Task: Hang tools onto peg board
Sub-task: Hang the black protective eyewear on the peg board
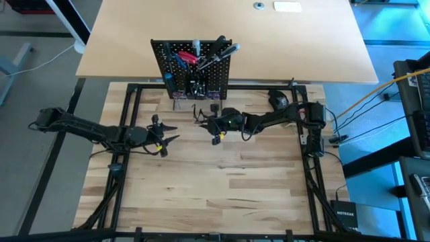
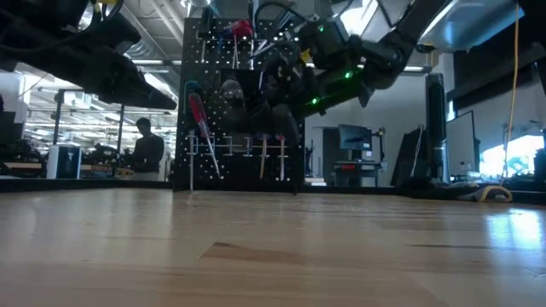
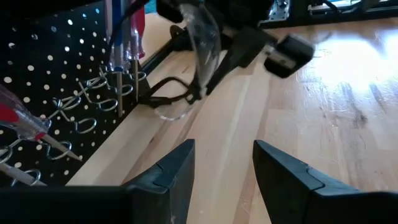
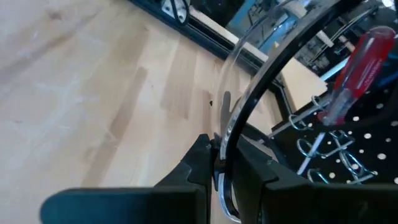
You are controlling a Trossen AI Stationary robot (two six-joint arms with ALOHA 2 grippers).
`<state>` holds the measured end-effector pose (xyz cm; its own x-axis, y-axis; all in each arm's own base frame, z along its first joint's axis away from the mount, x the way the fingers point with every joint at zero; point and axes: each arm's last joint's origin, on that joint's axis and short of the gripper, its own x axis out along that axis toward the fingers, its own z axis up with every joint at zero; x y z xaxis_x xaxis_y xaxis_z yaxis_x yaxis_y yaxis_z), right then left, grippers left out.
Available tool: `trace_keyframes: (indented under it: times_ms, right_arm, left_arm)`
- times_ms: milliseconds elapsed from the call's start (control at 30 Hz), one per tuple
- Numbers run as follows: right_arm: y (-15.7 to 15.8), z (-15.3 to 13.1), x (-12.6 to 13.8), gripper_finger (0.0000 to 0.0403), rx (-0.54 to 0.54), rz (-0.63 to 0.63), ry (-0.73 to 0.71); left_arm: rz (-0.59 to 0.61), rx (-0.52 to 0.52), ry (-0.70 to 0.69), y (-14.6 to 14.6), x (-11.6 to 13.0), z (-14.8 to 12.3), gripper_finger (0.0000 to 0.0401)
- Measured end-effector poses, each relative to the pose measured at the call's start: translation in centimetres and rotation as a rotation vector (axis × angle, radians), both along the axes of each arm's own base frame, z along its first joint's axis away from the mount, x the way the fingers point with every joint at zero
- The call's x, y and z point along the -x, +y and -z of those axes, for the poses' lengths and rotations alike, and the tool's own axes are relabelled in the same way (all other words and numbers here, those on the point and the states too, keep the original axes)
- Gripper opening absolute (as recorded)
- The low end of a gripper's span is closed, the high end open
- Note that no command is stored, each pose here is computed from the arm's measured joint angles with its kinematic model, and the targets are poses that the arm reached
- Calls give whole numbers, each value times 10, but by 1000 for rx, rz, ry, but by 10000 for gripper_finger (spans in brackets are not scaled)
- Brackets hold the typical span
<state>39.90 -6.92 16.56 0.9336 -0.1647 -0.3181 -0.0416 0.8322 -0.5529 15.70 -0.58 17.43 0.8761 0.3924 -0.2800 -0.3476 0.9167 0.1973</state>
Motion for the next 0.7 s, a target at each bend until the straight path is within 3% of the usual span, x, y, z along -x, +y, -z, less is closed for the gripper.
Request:
trace_keyframes:
  times_ms: [333,700]
  right_arm:
    - [-20,10,-25,39,68,69,-29]
    - [-28,7,-27,39,81,116,15]
  left_arm:
    - [2,0,2,0,0,0,150]
    - [-4,30,-9,-1,0,0,150]
